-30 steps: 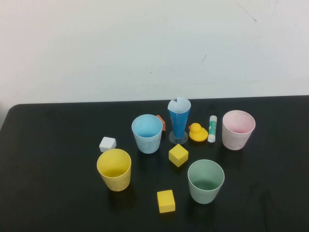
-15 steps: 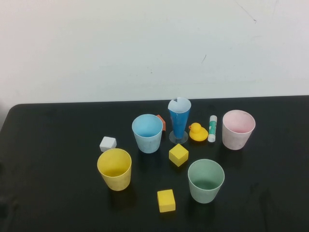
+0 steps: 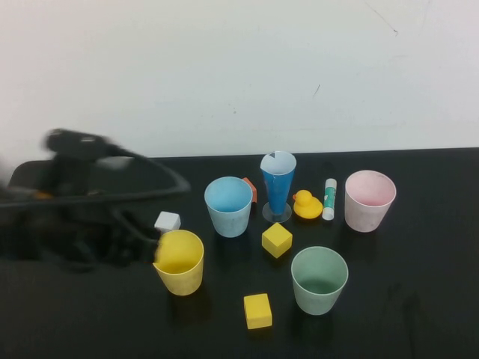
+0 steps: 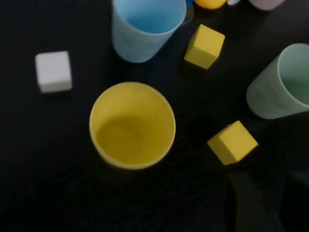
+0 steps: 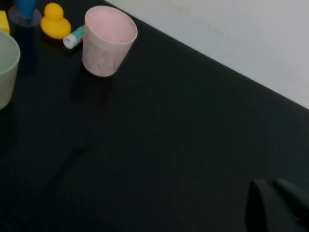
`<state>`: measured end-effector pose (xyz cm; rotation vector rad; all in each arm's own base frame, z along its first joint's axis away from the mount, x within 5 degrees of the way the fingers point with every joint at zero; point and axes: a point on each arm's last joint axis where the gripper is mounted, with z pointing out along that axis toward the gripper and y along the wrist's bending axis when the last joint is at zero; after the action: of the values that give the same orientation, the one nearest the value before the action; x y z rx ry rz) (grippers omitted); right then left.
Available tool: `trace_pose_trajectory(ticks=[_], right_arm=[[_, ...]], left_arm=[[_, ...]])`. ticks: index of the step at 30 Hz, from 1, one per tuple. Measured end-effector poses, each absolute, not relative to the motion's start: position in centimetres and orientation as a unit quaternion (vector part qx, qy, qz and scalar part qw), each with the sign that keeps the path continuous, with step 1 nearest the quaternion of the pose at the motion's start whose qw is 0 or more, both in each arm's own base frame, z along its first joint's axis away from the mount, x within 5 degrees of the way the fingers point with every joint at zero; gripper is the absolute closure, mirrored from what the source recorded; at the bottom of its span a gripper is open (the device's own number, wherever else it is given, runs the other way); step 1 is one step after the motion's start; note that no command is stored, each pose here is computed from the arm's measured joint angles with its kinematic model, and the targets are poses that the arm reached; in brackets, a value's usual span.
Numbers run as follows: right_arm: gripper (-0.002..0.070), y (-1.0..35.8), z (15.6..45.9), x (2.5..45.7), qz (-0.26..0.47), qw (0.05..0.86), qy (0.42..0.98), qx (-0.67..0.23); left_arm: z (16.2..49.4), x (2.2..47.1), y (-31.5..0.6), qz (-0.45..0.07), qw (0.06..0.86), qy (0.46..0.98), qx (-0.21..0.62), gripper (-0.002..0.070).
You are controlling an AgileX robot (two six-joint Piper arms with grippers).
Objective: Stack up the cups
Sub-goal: Pick up the yellow cup
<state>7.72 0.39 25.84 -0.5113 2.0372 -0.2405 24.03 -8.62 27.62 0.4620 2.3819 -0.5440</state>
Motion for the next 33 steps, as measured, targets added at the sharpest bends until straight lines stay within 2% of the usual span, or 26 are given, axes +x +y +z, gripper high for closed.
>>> trace_pose_trajectory(ticks=[5, 8, 14, 21, 25, 27, 30, 33], right_arm=[[0.0679, 0.3, 25.3, 8.0, -0.102, 0.502, 0.835, -0.204], [0.0679, 0.3, 25.2, 8.0, -0.101, 0.503, 0.834, -0.202], [0.0679, 0.4, 25.3, 8.0, -0.098, 0.508, 0.833, -0.199], [0.0679, 0.4, 25.3, 8.0, -0.097, 0.509, 0.832, -0.198], [0.0679, 0.4, 25.3, 8.0, -0.097, 0.509, 0.832, -0.198], [0.0679, 0.4, 25.3, 8.0, -0.097, 0.509, 0.832, -0.198], [0.0679, 0.4, 25.3, 8.0, -0.097, 0.509, 0.832, -0.198], [0.0679, 0.4, 25.3, 8.1, -0.097, 0.509, 0.832, -0.198]], left_arm=[[25.7, 27.0, -10.8, -0.162, 0.300, 0.916, 0.211, 0.0311], [24.3, 28.8, -10.8, -0.134, 0.289, 0.924, 0.211, 0.0237], [20.3, 31.7, -10.9, -0.085, 0.294, 0.928, 0.214, 0.0210], [15.1, 34.0, -11.2, -0.059, 0.277, 0.934, 0.216, 0.0210], [13.6, 34.5, -11.3, -0.056, 0.260, 0.939, 0.218, 0.0284], [13.4, 34.5, -11.3, -0.056, 0.258, 0.940, 0.218, 0.0357], [13.7, 34.5, -11.3, -0.058, 0.255, 0.940, 0.220, 0.0549], [14.7, 34.6, -11.5, -0.064, 0.251, 0.940, 0.224, 0.0640]])
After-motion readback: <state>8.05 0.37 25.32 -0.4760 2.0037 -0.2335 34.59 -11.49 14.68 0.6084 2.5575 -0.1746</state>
